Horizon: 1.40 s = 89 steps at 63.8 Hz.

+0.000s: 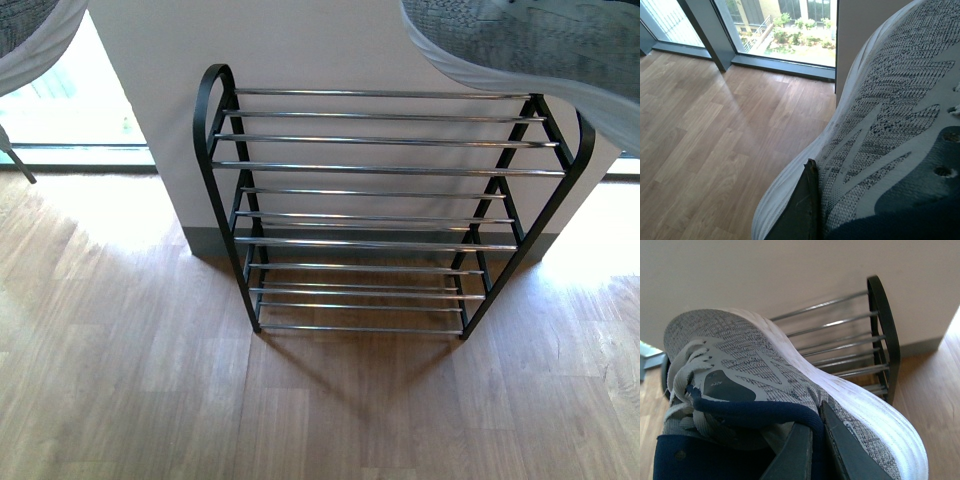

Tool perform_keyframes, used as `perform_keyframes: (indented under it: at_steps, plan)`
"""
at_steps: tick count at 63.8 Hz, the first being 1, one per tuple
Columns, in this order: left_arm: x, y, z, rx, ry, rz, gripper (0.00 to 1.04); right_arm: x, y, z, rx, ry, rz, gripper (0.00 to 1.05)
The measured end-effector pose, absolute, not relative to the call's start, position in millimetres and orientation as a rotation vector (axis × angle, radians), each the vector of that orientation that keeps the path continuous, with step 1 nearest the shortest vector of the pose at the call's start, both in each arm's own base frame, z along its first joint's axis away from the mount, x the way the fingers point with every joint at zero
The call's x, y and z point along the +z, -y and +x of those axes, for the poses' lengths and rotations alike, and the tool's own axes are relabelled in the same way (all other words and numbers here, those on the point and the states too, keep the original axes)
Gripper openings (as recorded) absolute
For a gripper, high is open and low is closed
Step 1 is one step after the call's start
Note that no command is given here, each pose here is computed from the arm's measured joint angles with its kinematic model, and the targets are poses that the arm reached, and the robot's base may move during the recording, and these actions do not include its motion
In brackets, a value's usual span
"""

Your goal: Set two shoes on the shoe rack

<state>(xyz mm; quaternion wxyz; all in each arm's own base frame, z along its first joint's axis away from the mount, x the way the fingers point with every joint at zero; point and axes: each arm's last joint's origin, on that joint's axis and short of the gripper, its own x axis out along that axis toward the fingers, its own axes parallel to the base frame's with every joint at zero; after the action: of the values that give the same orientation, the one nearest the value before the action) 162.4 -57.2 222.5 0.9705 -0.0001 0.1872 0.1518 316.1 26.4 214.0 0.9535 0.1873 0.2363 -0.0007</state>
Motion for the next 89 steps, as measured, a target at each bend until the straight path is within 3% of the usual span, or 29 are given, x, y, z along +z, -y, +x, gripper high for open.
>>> perform_keyframes:
  at_steps: [13, 40, 55, 76, 89]
  plan:
    - [222.5, 57.2, 162.4, 0.307, -0.378, 0.000, 0.02, 173.5, -59.6, 381.5, -0.290, -0.586, 0.475, 0.01]
    - [222.5, 57.2, 162.4, 0.307, -0.378, 0.000, 0.02, 138.6, -59.4, 468.8, -0.585, -0.597, 0.609, 0.01]
    - [222.5, 57.2, 162.4, 0.307, -0.378, 0.000, 0.02, 143.2, -40.5, 486.4, -0.645, -0.528, 0.663, 0.01]
    - [222.5, 57.2, 162.4, 0.307, -0.378, 0.000, 0.02, 142.1, -39.8, 494.8, -0.589, -0.550, 0.702, 0.02]
    - [222.5, 57.2, 162.4, 0.307, -0.378, 0.000, 0.02, 140.2, -40.3, 495.5, -0.577, -0.538, 0.710, 0.33]
